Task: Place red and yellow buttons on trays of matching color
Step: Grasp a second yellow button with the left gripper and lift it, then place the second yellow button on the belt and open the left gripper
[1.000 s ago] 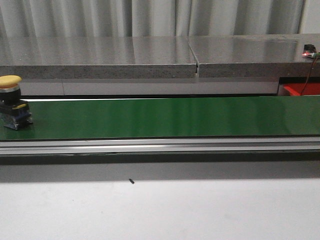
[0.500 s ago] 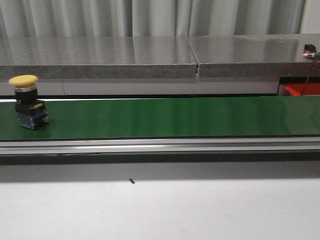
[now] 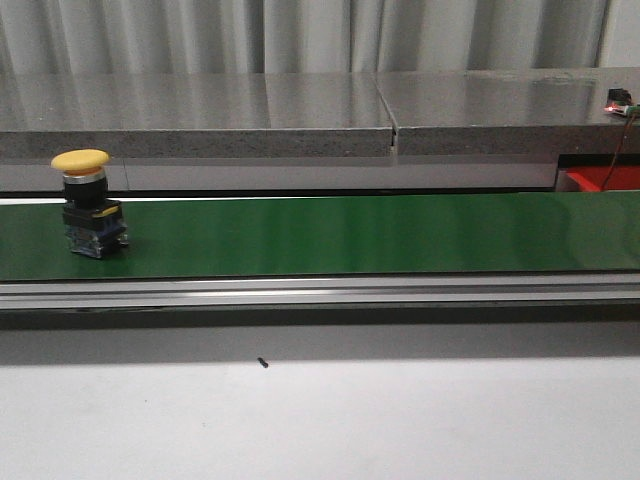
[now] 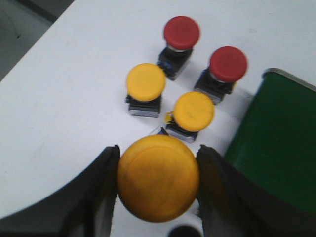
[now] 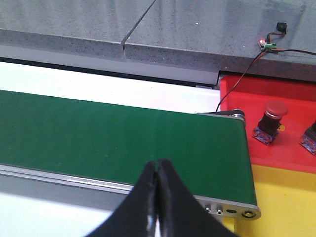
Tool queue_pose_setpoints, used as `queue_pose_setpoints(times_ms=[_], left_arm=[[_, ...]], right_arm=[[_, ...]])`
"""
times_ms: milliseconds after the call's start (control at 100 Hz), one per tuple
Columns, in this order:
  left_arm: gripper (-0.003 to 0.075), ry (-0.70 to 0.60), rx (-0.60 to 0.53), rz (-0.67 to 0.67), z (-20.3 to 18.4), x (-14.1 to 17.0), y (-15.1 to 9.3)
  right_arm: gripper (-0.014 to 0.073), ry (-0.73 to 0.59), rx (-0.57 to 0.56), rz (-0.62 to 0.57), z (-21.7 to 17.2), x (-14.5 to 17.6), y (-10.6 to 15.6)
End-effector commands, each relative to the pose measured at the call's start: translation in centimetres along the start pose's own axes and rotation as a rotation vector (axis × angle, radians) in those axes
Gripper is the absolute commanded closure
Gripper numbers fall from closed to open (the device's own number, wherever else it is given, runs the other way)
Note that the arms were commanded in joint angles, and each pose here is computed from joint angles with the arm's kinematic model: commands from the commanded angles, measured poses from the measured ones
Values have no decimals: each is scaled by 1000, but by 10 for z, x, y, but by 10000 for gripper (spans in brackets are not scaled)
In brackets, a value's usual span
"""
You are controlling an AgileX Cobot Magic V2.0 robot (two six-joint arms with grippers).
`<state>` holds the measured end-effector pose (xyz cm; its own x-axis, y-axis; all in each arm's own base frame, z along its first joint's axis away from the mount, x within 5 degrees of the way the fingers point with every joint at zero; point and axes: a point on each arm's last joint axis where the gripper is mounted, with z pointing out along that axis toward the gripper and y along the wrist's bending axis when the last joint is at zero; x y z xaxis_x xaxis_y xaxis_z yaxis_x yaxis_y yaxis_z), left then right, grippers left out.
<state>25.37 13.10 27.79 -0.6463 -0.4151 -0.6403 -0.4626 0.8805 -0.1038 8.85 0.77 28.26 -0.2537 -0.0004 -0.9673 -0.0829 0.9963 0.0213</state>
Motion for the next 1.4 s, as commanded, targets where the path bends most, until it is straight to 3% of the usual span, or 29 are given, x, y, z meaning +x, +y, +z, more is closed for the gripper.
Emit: queue_pose_setpoints(times_ms=[0,300,560,700,850,950,1070,1160,1260,1390], left_arm=[[498,-100,44,29,-16,-12,-17],[498,-68,158,124,-8,-8,-63],[484,8,183,162,11,1,-78],[366,54,186,161,16,4,-79],[110,20,214,175,6,-1,-82],[75,-33,233,172,-7,-5,-85],[122,-89,260,208,-30,-6,-91],[204,-105,289,266,-49,-2,-96],[393,-94,329,325,-67,6,-104],[706,-122,371,362,-93,13,-109]], right_arm=[[661,-75,26,8,-3,-13,-2],[661,-75,26,8,-3,-13,-2],[661,-75,26,8,-3,-13,-2],[661,-75,26,8,-3,-13,-2],[661,-75,26,8,-3,-13,-2],[661,-75,26,8,-3,-13,-2],[661,-75,26,8,-3,-13,-2],[661,-75,26,8,-3,-13,-2],[661,-75,26,8,-3,-13,-2],[661,-75,26,8,-3,-13,-2]])
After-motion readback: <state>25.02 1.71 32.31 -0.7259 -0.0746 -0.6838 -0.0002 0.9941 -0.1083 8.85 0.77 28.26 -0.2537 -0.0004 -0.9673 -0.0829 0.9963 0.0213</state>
